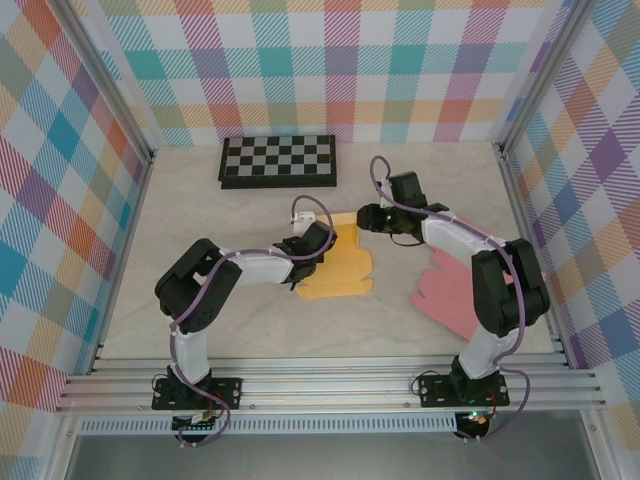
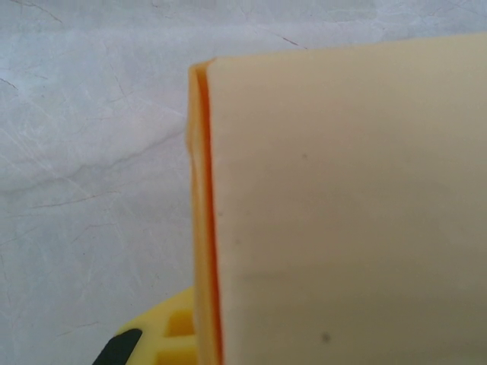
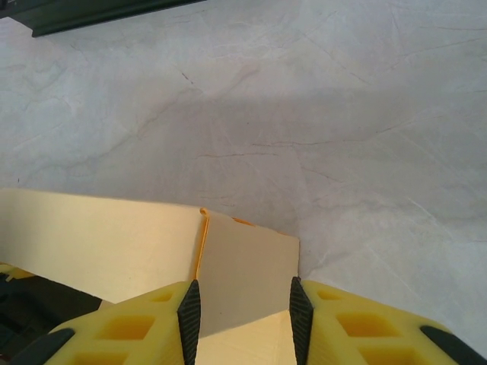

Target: Fold the paper box

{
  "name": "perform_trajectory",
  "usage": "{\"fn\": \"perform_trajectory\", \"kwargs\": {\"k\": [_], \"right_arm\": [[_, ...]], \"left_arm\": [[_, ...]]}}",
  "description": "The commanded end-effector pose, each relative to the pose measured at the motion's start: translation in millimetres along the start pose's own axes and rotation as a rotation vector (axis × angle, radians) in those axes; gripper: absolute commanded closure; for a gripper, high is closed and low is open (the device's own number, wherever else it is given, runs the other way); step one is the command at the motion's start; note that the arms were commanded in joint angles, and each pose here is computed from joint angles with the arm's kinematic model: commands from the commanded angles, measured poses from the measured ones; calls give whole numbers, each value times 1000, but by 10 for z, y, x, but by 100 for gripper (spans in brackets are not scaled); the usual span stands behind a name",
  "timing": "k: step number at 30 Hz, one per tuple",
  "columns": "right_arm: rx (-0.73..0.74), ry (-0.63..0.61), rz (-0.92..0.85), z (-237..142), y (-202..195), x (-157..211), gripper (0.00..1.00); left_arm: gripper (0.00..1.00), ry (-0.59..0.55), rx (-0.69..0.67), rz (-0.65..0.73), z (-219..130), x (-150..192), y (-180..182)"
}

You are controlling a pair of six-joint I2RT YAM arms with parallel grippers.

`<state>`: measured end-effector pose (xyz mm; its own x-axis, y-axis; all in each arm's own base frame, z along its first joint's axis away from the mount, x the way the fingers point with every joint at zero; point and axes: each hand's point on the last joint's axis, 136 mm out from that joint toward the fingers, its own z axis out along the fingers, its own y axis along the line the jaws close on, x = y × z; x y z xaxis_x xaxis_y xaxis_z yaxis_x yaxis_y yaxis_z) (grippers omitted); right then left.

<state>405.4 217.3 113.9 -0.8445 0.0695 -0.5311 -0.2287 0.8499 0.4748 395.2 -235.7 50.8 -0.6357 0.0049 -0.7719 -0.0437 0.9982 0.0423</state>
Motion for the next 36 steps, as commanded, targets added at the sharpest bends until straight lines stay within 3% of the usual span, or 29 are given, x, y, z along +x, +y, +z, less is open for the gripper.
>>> {"fn": "perform_trajectory", "kwargs": {"k": [1,12,23,30,34,36], "right_arm": [[-46,4,29,-33,73,52,61],[-68,-54,47,-284,201,-65,60],[-150,1,70,3,245,10,66],[-104,33,71,106,107,134,74],[-69,39,77,139,2,230,75],[-63,39,82,150,-24,255,75]], "left_arm": [[100,16,-28,82,-25,134,65],[100,20,-44,101,-6,154,82],[100,23,-28,109,-20,154,47],[100,36,3,137,-26,172,-14],[87,62,85,138,-147,139,-101],[69,56,114,106,-245,70,-84]]}}
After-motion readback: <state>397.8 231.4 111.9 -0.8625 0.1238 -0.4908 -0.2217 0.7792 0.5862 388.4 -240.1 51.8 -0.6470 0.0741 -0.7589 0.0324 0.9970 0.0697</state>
